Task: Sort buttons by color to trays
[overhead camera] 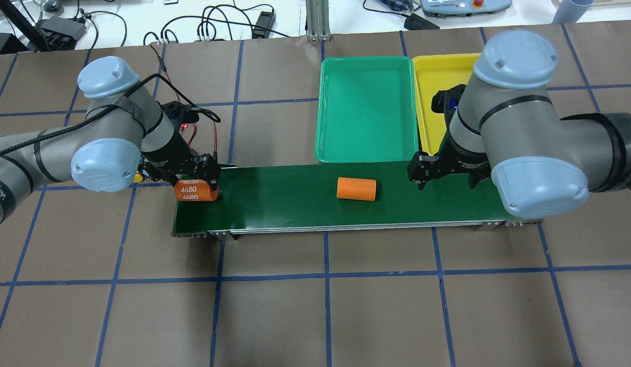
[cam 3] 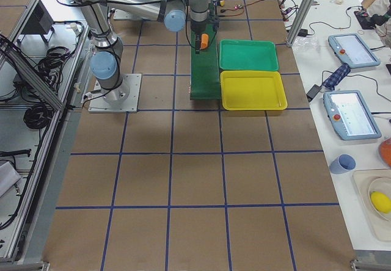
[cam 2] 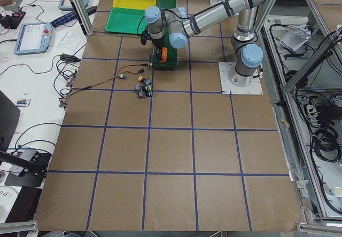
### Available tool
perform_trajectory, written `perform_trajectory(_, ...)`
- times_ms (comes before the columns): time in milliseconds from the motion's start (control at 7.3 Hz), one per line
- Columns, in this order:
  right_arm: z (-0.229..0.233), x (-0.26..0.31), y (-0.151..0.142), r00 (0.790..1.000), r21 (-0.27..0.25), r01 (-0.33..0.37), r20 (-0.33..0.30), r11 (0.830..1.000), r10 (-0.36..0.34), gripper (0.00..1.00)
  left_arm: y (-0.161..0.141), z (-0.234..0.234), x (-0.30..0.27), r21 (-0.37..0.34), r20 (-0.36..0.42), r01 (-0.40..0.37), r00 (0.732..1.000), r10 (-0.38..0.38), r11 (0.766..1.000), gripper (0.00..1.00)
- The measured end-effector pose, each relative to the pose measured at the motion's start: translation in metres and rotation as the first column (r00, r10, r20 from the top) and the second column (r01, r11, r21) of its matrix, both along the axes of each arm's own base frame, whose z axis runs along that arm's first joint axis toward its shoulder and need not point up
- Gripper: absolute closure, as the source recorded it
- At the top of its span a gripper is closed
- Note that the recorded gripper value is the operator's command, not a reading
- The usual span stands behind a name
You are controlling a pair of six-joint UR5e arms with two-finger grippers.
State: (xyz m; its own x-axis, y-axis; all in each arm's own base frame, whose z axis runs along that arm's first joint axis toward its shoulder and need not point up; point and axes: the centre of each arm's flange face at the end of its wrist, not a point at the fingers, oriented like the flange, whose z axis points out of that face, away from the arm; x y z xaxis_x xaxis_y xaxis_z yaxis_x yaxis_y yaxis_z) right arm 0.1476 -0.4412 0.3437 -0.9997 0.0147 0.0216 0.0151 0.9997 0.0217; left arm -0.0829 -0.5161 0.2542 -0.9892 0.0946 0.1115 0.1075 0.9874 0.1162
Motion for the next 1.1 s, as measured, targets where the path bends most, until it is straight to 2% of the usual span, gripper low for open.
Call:
perform_trajectory(548,-0.006,-0.001,0.010,1.000,-0.001,0.001,-0.001,1.000,-0.001,0.00,0.005,0.010,-0.012,-0.016,0.007,-0.008,1.000,0.008,1.000,0.00)
perform_trajectory(1095,-0.006,0.000,0.010,1.000,-0.002,-0.001,0.000,1.000,0.001,0.00,-0.009,0.107,0.007,-0.106,0.030,-0.057,0.998,0.061,0.993,0.00)
